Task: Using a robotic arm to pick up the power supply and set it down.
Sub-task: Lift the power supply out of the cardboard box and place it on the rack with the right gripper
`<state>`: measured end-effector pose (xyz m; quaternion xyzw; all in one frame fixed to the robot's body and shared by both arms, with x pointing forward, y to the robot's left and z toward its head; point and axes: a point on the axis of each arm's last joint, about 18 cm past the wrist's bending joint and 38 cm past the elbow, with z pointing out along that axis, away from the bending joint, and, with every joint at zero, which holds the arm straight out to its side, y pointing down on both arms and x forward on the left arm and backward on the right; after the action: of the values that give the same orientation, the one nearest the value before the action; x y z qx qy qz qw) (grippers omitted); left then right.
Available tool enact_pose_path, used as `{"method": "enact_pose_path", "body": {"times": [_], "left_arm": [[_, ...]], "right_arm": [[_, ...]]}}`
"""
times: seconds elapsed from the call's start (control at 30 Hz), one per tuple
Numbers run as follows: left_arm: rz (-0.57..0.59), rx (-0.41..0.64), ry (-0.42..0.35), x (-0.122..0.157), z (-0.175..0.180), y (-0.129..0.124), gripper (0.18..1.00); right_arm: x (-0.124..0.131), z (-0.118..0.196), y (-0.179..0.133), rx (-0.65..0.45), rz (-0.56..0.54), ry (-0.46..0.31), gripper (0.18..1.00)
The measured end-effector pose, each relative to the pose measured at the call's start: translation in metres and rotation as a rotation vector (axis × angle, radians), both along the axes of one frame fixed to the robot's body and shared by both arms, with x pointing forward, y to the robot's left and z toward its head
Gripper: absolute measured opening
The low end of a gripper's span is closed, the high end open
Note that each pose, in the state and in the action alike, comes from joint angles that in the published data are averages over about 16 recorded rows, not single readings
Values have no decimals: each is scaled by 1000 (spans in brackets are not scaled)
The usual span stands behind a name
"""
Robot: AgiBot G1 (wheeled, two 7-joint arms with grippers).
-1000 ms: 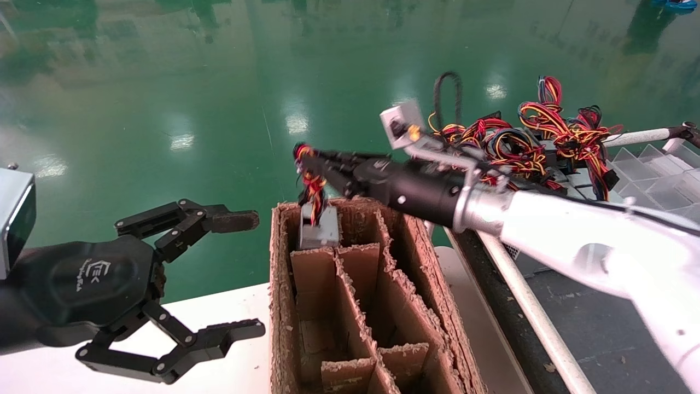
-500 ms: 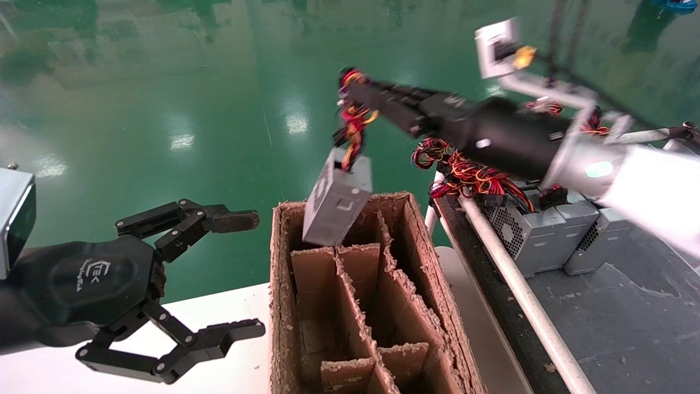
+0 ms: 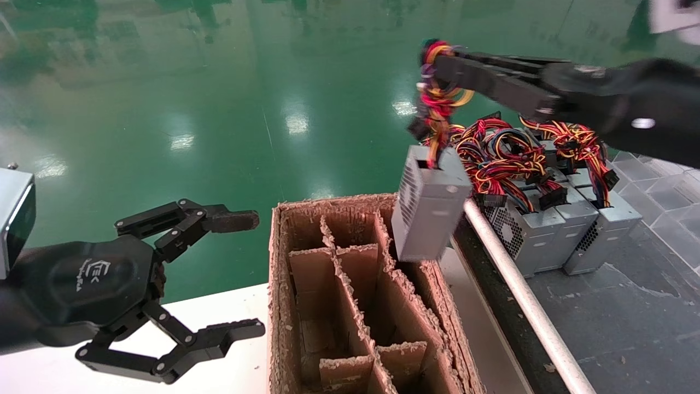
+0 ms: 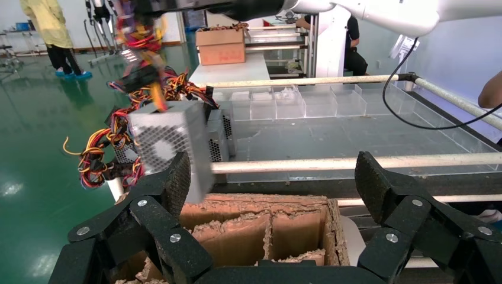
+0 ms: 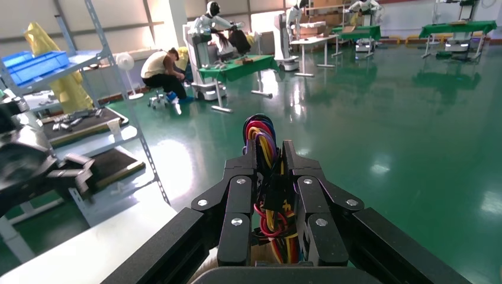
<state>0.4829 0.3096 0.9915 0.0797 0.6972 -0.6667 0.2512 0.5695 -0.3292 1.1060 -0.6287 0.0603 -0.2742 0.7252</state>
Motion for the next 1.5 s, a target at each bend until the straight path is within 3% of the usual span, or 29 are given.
{"method": "enact_pose_path", "body": {"times": [0.53,1.2,1.5], "left_arm": [[0,0,0,0,0,0,1001],[0,0,0,0,0,0,1001],[0,0,0,0,0,0,1001]], "right_arm": [[-56,-6,-87,-53,-64,46,268],[-80,-36,-172,1,-294,132,267],[-72,-55,-186,-26,-359,171,267]]}}
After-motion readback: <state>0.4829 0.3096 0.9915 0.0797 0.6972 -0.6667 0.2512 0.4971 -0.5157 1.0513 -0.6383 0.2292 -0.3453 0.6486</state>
